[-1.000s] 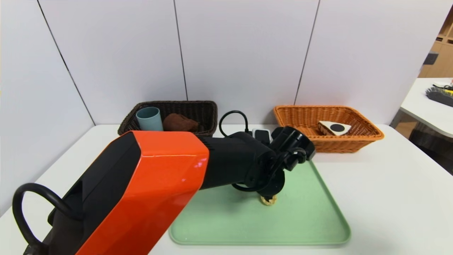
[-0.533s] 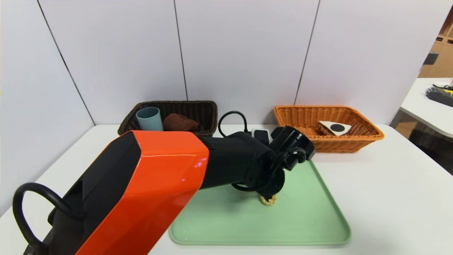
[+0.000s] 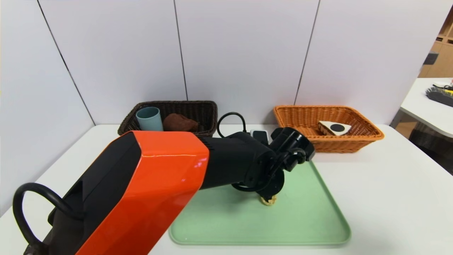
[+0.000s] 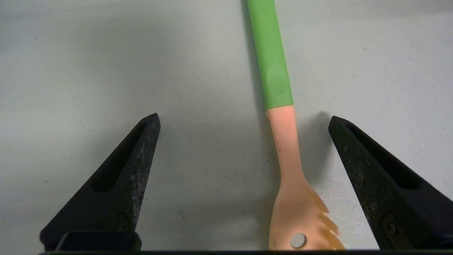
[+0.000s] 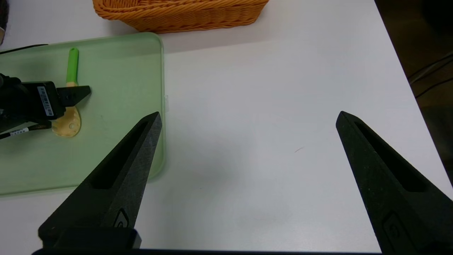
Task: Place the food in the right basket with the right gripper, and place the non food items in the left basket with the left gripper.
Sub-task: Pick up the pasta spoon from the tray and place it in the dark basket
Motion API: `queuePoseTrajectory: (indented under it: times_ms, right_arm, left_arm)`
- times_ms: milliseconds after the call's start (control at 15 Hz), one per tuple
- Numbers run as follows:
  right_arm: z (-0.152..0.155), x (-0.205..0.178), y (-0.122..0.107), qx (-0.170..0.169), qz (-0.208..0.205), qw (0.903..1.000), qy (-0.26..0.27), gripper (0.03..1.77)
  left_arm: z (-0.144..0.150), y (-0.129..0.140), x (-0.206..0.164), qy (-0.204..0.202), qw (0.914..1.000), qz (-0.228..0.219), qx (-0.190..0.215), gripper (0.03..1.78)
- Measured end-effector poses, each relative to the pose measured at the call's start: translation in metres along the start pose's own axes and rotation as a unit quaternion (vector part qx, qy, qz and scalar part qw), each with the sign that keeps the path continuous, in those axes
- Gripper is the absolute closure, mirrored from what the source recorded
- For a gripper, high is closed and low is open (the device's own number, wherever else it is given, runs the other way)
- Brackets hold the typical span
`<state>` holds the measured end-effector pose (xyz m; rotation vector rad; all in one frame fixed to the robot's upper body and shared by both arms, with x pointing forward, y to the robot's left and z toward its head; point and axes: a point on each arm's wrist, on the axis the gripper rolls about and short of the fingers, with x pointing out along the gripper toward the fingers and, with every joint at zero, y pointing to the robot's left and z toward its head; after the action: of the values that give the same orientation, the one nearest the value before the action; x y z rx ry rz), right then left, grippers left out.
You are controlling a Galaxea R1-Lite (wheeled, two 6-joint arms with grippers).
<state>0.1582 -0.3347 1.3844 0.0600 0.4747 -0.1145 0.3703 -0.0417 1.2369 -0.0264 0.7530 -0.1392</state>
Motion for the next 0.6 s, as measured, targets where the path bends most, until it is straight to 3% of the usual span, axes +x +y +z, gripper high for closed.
queuePoseTrajectory:
  times_ms: [600]
  right_arm:
    - [0.0017, -0.0008, 0.0001, 0.000, 0.000, 1.0000, -0.004, 0.10]
  left_arm:
    - [-0.0012, -0.0005, 0.0011, 0.001, 1.0000, 0.001, 0.000, 0.12]
